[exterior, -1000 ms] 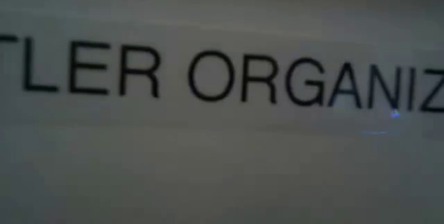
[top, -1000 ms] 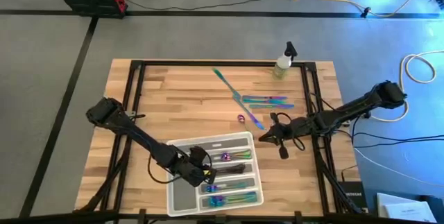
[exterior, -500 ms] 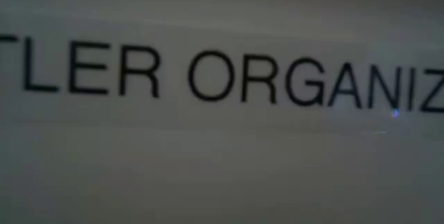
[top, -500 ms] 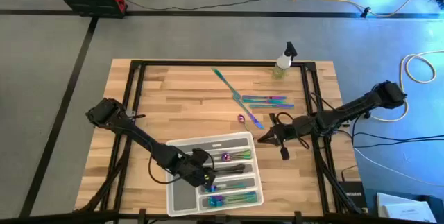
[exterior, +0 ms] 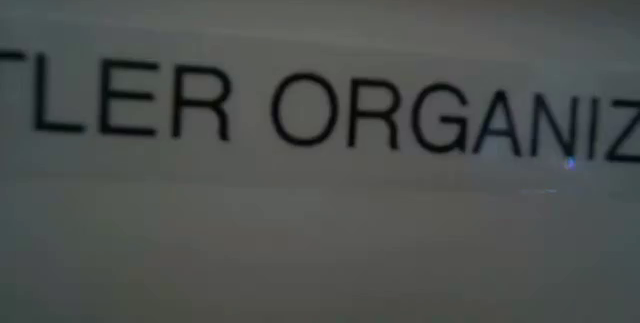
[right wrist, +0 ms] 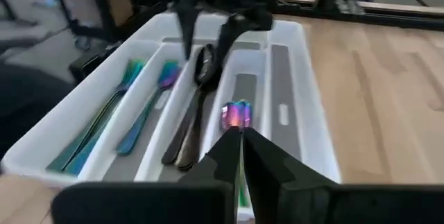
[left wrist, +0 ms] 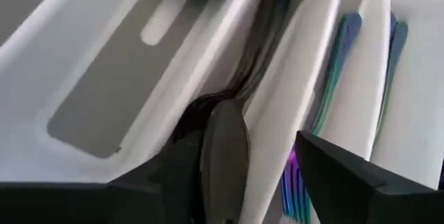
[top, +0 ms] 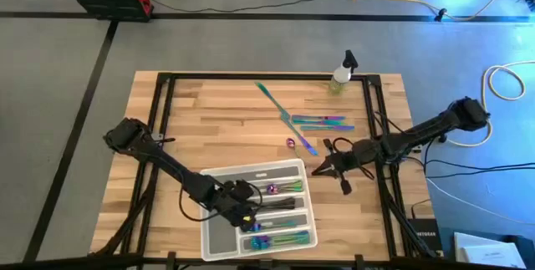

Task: Sort silverware
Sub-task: Put the black spoon into the white silverware tray

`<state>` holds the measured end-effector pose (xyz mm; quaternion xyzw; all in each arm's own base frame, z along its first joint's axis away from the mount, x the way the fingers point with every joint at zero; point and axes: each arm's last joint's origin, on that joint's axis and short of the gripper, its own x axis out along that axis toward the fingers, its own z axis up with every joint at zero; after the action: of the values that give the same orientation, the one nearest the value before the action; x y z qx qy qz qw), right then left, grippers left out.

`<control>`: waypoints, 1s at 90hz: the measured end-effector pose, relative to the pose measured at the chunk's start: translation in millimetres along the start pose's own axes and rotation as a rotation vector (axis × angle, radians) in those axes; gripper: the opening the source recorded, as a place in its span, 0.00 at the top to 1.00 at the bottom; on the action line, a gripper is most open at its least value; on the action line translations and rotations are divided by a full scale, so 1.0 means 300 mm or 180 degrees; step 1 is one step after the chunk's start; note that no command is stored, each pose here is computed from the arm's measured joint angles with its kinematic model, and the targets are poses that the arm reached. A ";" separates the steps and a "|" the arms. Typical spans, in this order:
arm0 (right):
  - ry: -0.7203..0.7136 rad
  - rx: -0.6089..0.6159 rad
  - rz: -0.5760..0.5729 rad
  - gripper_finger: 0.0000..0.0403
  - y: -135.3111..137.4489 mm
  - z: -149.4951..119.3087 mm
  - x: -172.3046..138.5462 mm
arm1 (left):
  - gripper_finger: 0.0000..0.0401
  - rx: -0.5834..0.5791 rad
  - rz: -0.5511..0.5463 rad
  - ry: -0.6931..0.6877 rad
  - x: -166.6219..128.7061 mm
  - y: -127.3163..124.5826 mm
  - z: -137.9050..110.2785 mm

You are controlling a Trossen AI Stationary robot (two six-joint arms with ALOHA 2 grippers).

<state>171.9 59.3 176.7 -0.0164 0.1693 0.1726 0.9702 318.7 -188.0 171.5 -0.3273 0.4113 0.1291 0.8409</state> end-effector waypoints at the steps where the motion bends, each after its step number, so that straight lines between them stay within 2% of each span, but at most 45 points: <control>1: 0.0008 -0.0022 0.0016 0.99 0.002 -0.001 0.000 | 0.47 0.0017 -0.0004 -0.0001 -0.001 -0.001 0.001; 13: 0.0030 -0.0418 0.0054 0.96 0.041 -0.007 0.011 | 0.47 0.0280 -0.0003 -0.0048 -0.048 -0.018 0.024; 19: 0.0083 -0.0589 -0.0040 0.91 0.058 -0.009 0.022 | 0.47 0.0421 0.0164 -0.0064 -0.070 -0.016 0.033; 36: 0.0245 -0.0866 -0.0400 0.69 0.086 0.028 0.087 | 0.47 0.0941 0.0747 -0.0105 -0.135 -0.024 0.061; 44: 0.0358 -0.0945 -0.0392 0.59 0.094 0.056 0.141 | 0.47 0.1111 0.0947 -0.0242 -0.158 -0.030 0.064; 52: 0.0572 -0.1004 -0.0331 0.52 0.107 0.084 0.213 | 0.47 0.1265 0.1059 -0.0560 -0.175 -0.047 0.052; 61: 0.0824 -0.1073 -0.0318 0.51 0.121 0.116 0.310 | 0.47 0.1353 0.1163 -0.1157 -0.199 -0.075 0.019; 72: 0.1061 -0.1199 -0.0299 0.55 0.137 0.136 0.424 | 0.47 0.1337 0.1248 -0.1877 -0.239 -0.103 -0.038; 81: 0.1139 -0.1267 -0.0290 0.58 0.147 0.155 0.502 | 0.47 0.1265 0.1186 -0.2138 -0.258 -0.118 -0.082; 90: 0.1294 -0.1205 -0.0293 0.60 0.155 0.171 0.571 | 0.47 0.1231 0.1129 -0.2211 -0.257 -0.124 -0.114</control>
<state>323.8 164.0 169.1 -0.2394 0.3243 0.1501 0.9028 267.7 -234.5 232.6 -0.0252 0.1704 0.2947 0.9399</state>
